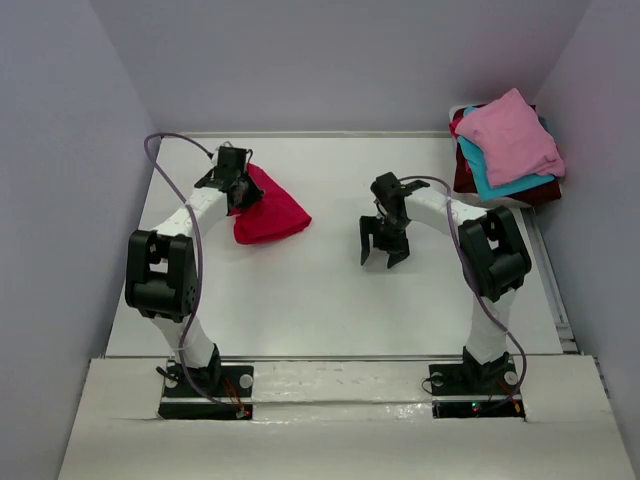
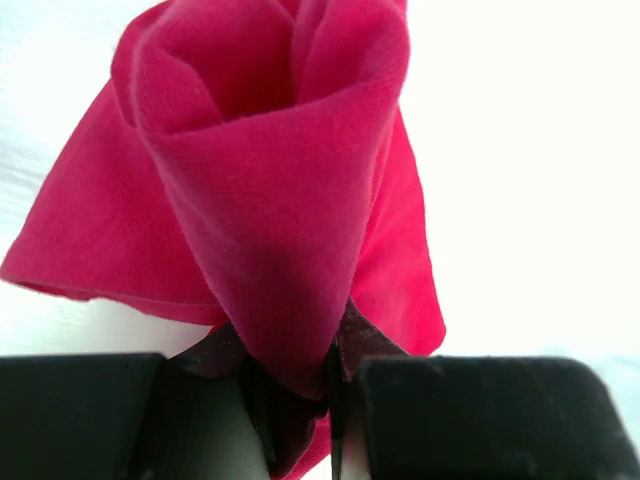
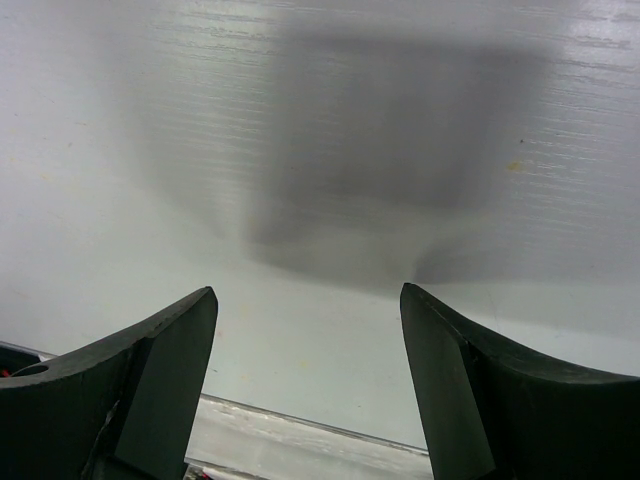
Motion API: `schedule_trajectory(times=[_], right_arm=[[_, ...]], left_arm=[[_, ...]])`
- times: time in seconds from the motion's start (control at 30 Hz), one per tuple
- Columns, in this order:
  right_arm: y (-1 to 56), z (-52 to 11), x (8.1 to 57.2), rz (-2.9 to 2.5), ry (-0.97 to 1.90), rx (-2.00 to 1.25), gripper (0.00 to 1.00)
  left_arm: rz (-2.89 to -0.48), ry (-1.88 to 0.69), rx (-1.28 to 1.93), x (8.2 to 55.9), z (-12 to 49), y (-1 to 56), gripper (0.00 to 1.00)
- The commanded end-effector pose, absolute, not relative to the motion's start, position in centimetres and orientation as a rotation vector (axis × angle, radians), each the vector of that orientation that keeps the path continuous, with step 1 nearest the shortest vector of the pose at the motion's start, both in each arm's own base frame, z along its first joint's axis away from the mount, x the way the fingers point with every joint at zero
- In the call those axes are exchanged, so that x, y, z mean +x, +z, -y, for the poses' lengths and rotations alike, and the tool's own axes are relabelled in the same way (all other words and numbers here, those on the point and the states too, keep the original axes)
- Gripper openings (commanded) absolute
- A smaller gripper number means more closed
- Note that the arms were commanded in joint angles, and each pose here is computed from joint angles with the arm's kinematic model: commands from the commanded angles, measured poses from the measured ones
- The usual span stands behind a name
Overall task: Fold and stack the t-shirts
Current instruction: Neatly place the folded tshirt to the corner
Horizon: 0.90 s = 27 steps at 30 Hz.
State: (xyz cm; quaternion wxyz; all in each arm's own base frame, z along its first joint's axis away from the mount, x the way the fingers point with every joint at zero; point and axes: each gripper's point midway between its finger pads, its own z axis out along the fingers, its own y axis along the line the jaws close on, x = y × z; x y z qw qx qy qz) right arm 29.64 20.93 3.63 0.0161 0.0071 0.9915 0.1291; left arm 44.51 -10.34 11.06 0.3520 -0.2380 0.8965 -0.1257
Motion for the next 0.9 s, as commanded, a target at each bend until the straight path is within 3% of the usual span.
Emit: schedule_trajectory(times=[0.0,0.87], right_arm=[[4.9,-20.6,29.3,-3.061,0.393,0.010,0.80],[4.5,-20.1,29.0,-3.103,0.344,-0.002,0.80]], left_arm=[[-2.221,-0.313,-0.618,47.3,8.7,14.1,0.06],[-2.096,-0.232,-0.845,54.0,-2.1,13.9,0.06]])
